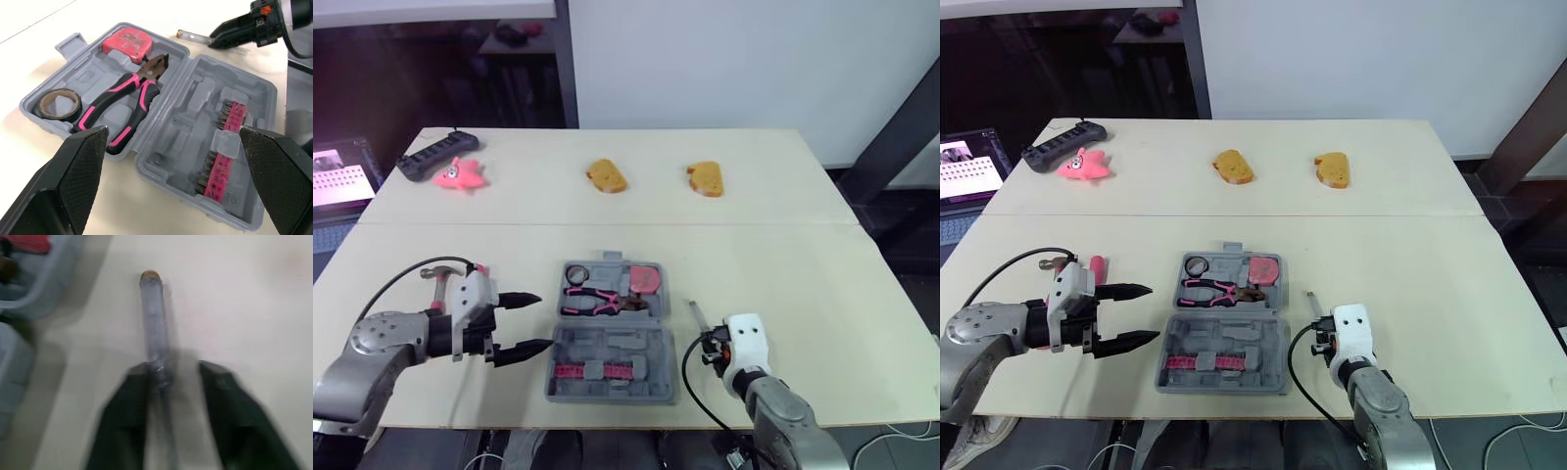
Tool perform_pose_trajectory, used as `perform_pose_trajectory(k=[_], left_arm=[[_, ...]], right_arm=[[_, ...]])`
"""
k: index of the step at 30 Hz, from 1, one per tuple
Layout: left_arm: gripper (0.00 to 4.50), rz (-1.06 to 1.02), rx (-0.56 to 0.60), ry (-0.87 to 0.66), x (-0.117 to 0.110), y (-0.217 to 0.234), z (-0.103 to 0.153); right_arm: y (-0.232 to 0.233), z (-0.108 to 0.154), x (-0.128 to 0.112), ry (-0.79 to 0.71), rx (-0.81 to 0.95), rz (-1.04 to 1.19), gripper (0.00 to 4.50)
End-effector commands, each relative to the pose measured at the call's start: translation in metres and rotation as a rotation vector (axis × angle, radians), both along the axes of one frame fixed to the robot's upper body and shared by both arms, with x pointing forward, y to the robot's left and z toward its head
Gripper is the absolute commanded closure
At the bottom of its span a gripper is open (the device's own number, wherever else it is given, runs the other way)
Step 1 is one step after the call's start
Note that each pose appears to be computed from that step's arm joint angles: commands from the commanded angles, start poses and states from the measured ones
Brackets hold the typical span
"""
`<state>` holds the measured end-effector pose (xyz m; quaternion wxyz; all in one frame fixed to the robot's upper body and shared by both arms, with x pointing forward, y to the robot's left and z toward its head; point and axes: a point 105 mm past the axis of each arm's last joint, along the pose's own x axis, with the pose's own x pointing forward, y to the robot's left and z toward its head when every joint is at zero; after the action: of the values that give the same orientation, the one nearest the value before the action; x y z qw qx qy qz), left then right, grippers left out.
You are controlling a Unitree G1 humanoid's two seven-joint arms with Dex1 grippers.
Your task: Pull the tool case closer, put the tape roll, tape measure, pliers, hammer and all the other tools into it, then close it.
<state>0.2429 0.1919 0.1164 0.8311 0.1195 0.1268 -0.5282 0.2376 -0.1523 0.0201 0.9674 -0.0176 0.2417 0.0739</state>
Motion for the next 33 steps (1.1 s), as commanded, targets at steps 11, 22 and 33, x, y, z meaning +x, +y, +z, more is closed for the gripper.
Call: perform_pose_trajectory(k=[11,22,33], left_arm=[[0.0,0.074,0.02,-0.042,0.012,0.02,0.013],[0.0,0.084,0.035,0.009,0.002,0.043,0.007],[0.0,-0.028,0.11,0.053,-0.019,0.041,-0.009]], right_arm=[[0.023,0.069,0.012,-0.183,-0.206,0.438,4.47],[0.078,0.133,-0.007,0.058,-0.287,1.065,4.47],[0.133,0.104,0.005,0.296,-0.392,1.152,4.47]])
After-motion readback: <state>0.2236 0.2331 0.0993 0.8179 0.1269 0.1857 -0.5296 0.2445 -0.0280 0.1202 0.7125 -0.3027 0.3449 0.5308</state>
